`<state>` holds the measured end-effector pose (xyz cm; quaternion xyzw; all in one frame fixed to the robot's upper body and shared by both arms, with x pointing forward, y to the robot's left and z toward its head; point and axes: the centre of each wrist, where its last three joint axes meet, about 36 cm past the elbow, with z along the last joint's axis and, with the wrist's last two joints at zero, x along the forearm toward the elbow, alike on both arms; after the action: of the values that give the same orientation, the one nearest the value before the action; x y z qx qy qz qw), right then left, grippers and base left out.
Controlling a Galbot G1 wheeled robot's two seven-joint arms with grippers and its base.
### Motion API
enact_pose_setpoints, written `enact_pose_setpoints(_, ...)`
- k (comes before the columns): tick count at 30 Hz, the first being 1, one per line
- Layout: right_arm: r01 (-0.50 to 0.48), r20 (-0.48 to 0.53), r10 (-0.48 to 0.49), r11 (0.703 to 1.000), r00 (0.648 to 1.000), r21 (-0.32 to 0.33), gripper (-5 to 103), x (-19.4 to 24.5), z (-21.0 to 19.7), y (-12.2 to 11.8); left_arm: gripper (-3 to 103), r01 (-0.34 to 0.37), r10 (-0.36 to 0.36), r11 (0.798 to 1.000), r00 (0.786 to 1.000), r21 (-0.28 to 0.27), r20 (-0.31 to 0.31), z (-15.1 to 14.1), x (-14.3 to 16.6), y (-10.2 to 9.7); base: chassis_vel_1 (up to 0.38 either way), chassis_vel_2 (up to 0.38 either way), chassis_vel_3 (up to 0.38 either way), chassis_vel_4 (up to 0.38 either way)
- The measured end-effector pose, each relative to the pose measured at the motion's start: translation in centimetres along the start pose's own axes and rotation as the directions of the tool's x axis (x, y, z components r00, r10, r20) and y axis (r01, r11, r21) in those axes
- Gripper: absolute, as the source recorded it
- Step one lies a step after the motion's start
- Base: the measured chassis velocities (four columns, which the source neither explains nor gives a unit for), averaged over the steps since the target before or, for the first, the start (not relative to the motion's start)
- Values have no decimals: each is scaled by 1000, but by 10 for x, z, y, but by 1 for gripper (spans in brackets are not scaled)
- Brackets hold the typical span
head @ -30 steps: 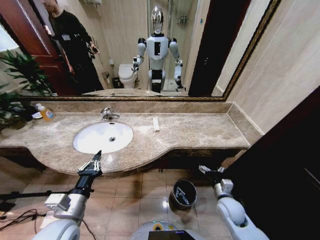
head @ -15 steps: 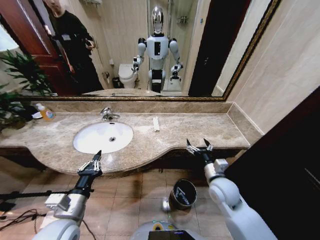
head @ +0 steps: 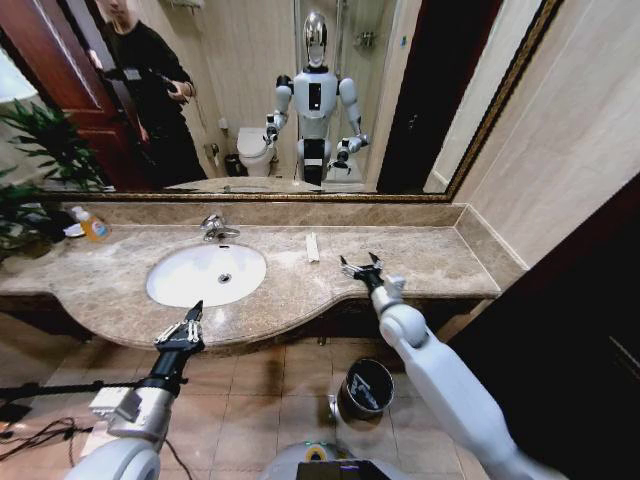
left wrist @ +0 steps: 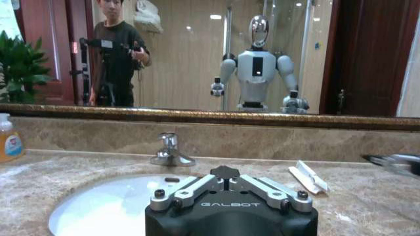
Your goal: Pick up the trash from the sink and place it in the trash bin.
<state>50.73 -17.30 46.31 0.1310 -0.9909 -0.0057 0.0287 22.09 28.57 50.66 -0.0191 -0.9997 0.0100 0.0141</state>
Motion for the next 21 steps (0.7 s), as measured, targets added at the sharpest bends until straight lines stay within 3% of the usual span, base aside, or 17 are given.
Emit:
enact_pose_setpoints(7, 20, -82, -20, 1000, 996, -1, 100, -44, -10, 31, 0, 0, 0, 1000, 1000, 0, 0, 0, 0, 0, 0, 0, 0, 0)
enact_pose_setpoints(21, -1, -229, -7, 999, 973, -36, 102, -83, -2, 59, 0, 0, 0, 1000, 1000, 0, 0, 0, 0, 0, 0, 0, 0, 0)
